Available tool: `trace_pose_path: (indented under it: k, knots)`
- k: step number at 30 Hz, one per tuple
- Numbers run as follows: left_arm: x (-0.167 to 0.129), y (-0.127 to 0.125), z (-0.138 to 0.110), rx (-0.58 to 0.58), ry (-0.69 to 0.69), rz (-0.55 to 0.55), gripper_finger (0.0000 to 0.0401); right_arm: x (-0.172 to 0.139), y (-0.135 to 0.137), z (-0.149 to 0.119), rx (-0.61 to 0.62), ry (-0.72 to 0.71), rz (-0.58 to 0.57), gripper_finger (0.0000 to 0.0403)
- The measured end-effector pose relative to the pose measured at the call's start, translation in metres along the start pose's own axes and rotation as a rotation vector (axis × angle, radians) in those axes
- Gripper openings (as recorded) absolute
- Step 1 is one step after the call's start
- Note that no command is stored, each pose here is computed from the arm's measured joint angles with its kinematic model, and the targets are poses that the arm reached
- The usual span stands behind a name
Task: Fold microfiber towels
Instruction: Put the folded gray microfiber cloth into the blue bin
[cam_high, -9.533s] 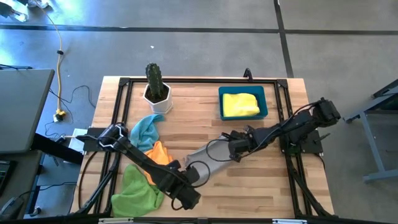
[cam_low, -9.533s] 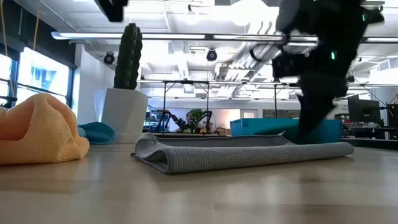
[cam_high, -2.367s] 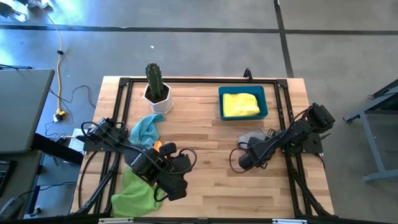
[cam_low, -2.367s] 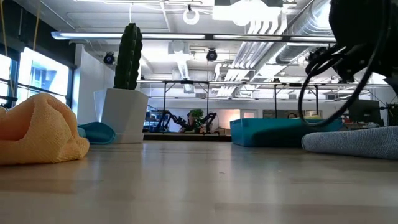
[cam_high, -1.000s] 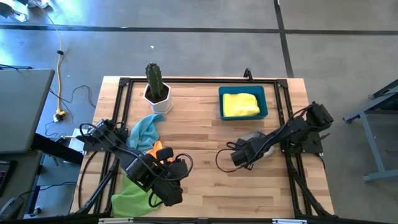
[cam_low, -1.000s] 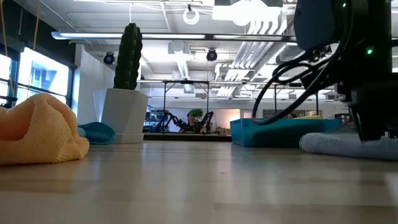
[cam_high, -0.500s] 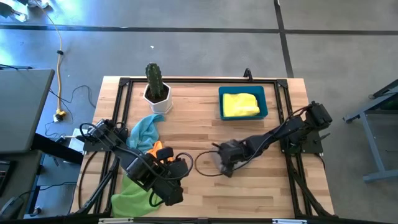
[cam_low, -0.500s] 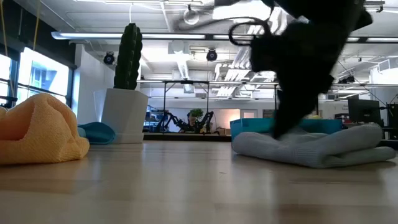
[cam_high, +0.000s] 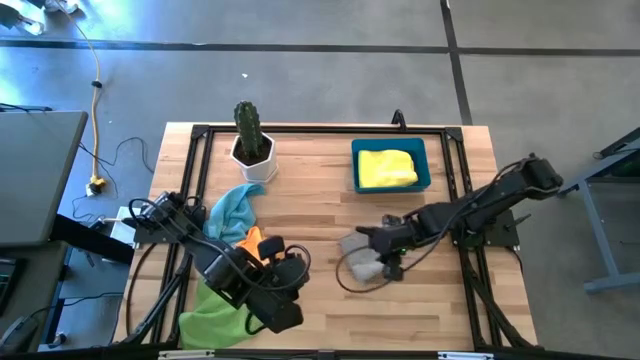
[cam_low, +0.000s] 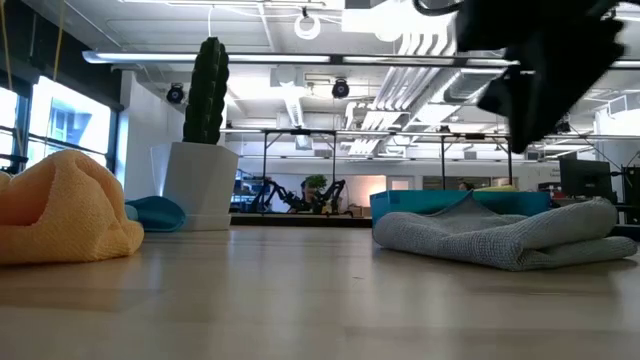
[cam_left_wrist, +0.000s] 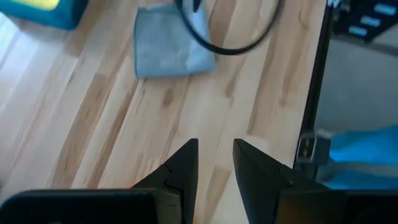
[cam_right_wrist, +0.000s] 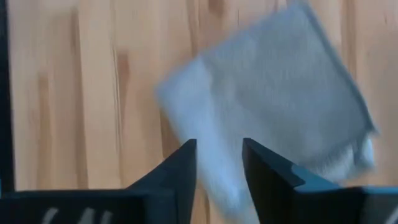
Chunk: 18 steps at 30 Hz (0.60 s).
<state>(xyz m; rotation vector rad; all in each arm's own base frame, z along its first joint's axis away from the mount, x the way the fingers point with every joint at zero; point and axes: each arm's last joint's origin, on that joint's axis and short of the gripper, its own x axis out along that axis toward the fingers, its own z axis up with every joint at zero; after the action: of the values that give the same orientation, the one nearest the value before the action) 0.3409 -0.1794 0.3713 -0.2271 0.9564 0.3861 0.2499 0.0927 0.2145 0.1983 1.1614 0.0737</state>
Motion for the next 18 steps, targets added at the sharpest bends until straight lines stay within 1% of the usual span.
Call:
trace_pose_path:
  k: [3, 6, 8, 10, 12, 15, 18]
  knots:
    - [0.010, -0.005, 0.004, -0.020, -0.031, 0.001, 0.0092, -0.008, 0.004, -0.013, -0.080, 0.071, -0.017, 0.0154]
    - [0.024, -0.010, 0.008, -0.037, -0.039, 0.002, 0.0106, -0.007, 0.009, -0.022, -0.227, 0.097, -0.031, 0.0186]
    - [0.033, -0.012, 0.011, -0.049, -0.042, 0.005, 0.0117, -0.001, 0.010, -0.029, -0.324, 0.111, -0.049, 0.0200]
    - [0.040, -0.014, 0.013, -0.077, -0.052, 0.006, 0.0127, 0.007, 0.010, -0.038, -0.387, 0.127, -0.064, 0.0205]
    - [0.044, -0.015, 0.015, -0.112, -0.062, 0.004, 0.0134, 0.016, 0.009, -0.047, -0.420, 0.132, -0.060, 0.0205]
    - [0.046, -0.018, 0.017, -0.160, -0.084, -0.014, 0.0137, 0.028, 0.007, -0.059, -0.449, 0.111, -0.054, 0.0198]
    - [0.045, -0.020, 0.019, -0.216, -0.114, -0.030, 0.0136, 0.033, 0.006, -0.064, -0.467, 0.084, -0.076, 0.0190]
